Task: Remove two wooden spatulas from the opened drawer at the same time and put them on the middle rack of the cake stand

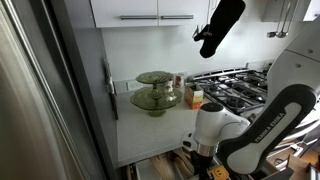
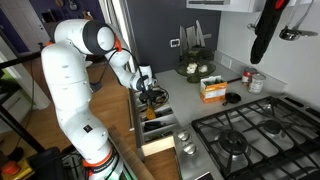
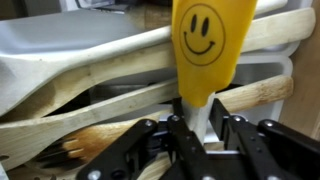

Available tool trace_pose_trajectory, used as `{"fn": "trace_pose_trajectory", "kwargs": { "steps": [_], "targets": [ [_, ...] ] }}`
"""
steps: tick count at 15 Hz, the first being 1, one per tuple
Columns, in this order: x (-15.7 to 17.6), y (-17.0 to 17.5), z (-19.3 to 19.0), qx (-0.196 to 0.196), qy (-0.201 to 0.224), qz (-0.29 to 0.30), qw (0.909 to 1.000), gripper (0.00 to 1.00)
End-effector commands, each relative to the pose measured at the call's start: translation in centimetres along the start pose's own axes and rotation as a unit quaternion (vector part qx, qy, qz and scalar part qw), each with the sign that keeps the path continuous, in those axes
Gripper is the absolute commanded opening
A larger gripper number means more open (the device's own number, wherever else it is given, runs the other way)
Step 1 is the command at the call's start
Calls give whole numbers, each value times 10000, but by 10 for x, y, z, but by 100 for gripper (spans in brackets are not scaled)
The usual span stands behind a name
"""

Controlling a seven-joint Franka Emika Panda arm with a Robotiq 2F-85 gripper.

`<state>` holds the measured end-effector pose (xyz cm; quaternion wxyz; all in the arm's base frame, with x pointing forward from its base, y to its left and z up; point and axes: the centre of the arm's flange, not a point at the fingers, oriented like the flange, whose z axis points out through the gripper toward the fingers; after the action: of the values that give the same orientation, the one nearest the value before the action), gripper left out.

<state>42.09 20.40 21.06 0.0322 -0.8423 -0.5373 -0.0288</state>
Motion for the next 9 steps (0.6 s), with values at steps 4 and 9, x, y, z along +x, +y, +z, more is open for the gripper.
{"fn": "trace_pose_trajectory", "kwargs": {
  "steps": [4,9],
  "targets": [
    [-9,-16,-34,-209,-103,114,9997,8],
    [-3,-25,-79,-318,-504,-1,9982,8]
  ]
}}
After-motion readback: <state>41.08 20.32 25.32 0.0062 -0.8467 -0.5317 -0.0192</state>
